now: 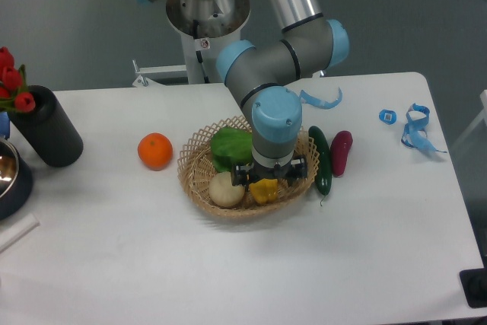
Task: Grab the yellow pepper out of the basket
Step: 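Close the gripper fingers on the yellow pepper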
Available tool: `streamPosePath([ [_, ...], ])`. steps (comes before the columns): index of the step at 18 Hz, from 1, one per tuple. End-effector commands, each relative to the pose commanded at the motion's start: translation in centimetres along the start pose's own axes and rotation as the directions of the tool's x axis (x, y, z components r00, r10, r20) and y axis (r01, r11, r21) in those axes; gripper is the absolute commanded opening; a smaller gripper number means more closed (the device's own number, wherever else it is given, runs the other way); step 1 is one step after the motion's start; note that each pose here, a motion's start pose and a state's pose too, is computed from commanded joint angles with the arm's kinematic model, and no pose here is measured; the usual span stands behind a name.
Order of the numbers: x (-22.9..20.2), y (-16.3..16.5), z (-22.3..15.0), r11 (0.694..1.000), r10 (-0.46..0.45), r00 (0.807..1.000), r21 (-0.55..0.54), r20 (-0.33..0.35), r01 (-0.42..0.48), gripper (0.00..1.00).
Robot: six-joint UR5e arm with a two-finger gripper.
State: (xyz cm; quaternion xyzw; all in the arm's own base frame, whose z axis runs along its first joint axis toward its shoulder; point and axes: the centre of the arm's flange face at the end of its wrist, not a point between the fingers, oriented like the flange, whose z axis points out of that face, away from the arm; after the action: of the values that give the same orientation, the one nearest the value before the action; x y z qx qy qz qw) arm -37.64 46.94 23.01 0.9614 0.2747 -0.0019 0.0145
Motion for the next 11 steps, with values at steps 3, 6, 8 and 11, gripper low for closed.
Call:
streamPosePath([
  [3, -0.1, -0.3, 0.7, 1.0, -0.001, 1.0, -0.006, -0.002, 0.001, 1.0],
  [6, -0.2, -0.6, 1.3, 1.0, -0.011, 1.0, -0.01, -0.003, 0.01, 1.0],
  [8, -0.2, -0.6, 1.2, 1.0, -0.009, 1.0, -0.009, -0.002, 0.009, 0.96],
  [11, -0.2, -0.6, 1.2, 1.0, -0.011, 1.0, -0.009, -0.002, 0.011, 0.87],
])
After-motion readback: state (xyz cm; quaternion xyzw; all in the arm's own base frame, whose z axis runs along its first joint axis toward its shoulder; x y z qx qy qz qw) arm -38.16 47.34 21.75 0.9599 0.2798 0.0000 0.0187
